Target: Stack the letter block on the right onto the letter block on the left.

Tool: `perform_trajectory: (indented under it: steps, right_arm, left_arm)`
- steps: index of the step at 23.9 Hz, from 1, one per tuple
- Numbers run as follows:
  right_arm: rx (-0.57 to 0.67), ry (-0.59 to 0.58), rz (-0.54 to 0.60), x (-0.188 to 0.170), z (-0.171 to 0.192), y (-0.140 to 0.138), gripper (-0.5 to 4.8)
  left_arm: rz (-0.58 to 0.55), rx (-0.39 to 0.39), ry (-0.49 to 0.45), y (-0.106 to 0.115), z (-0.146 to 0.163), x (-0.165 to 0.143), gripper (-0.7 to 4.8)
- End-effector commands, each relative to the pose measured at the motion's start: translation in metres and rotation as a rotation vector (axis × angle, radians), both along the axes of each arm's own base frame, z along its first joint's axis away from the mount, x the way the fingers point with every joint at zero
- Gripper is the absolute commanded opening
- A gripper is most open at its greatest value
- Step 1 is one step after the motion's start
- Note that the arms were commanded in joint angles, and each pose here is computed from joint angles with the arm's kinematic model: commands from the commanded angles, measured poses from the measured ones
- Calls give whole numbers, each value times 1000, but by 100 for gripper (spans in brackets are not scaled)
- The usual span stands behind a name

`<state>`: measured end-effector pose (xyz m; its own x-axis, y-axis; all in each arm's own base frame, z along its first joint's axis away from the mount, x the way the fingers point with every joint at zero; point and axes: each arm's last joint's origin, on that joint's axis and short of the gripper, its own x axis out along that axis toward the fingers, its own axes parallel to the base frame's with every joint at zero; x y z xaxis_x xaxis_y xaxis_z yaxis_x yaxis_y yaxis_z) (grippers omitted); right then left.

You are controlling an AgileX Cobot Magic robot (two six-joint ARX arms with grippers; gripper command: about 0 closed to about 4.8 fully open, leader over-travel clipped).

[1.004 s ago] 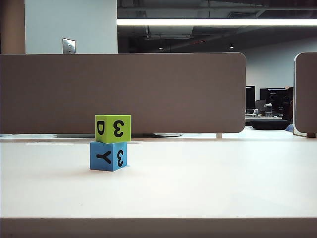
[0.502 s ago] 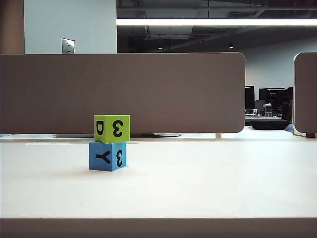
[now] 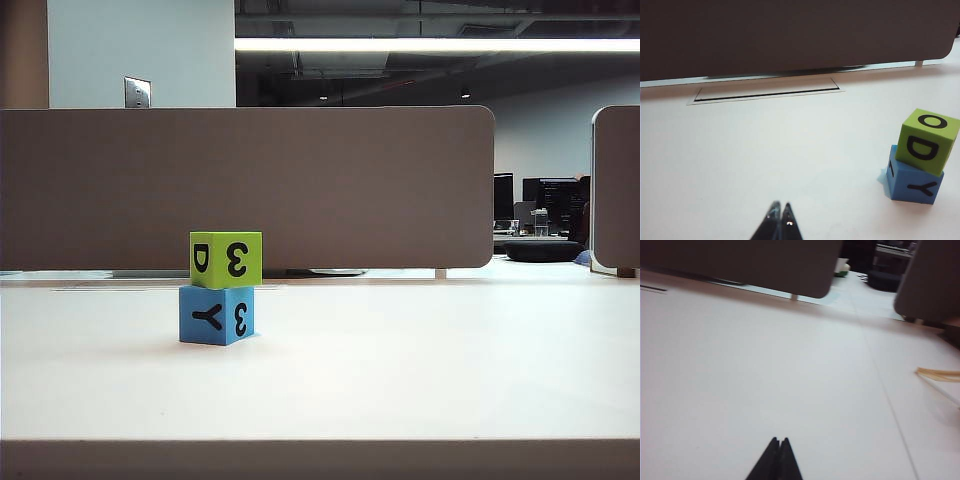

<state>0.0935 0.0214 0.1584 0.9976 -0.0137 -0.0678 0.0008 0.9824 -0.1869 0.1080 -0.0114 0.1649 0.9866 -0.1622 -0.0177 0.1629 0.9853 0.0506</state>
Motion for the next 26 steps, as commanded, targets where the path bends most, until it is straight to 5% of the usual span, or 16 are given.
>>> perform_trajectory:
  steps: [1, 26]
  right_arm:
    - [19, -21, -43, 1, 1, -4, -1]
    - [17, -18, -69, 2, 0, -6, -1]
  left_arm:
    - [18, -6, -36, 1, 4, 0, -6]
    - [35, -4, -41, 1, 5, 0, -6]
